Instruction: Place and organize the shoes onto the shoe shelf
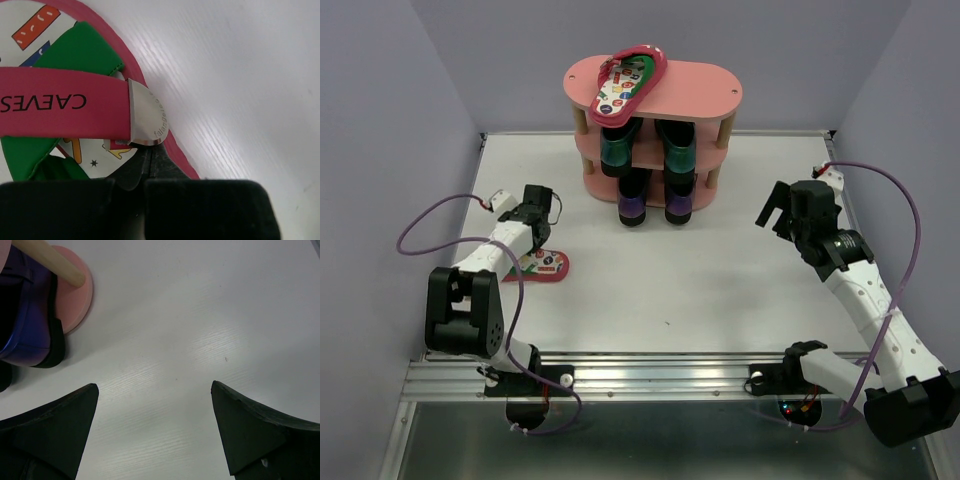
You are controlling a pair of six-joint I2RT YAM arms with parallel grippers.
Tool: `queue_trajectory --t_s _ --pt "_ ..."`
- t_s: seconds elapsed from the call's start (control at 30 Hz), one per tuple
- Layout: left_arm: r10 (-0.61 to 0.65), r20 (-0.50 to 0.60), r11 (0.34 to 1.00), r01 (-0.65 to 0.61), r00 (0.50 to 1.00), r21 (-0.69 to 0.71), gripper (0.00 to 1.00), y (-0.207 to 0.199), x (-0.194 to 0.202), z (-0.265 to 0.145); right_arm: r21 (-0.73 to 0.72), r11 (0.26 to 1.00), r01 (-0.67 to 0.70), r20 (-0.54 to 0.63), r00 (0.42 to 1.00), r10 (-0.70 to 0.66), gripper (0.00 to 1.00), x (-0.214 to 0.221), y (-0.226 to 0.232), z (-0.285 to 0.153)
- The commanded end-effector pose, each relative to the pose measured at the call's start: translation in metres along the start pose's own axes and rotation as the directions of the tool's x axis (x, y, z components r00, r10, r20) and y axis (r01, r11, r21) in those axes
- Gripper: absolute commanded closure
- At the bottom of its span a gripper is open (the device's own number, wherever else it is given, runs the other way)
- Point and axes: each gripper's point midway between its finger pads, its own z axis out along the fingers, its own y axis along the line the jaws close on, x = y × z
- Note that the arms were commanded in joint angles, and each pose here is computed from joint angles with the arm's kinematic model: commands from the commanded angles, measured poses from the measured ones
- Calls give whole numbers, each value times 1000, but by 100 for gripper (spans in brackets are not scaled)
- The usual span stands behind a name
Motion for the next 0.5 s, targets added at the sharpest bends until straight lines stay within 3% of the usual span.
queue_trajectory --t_s 0.0,0.1,0.47 --pt "144 3 977 -142 990 162 100 -26 18 -39 -30 999 -32 55 998 34 0 -15 4 -4" --pt "204 5 940 -198 979 277 100 -43 39 -69 -35 999 -33 46 998 35 0 -13 5 -4" --pt "307 -108 849 -221 946 480 100 -55 129 -140 -120 992 -36 2 999 37 0 -6 21 -6"
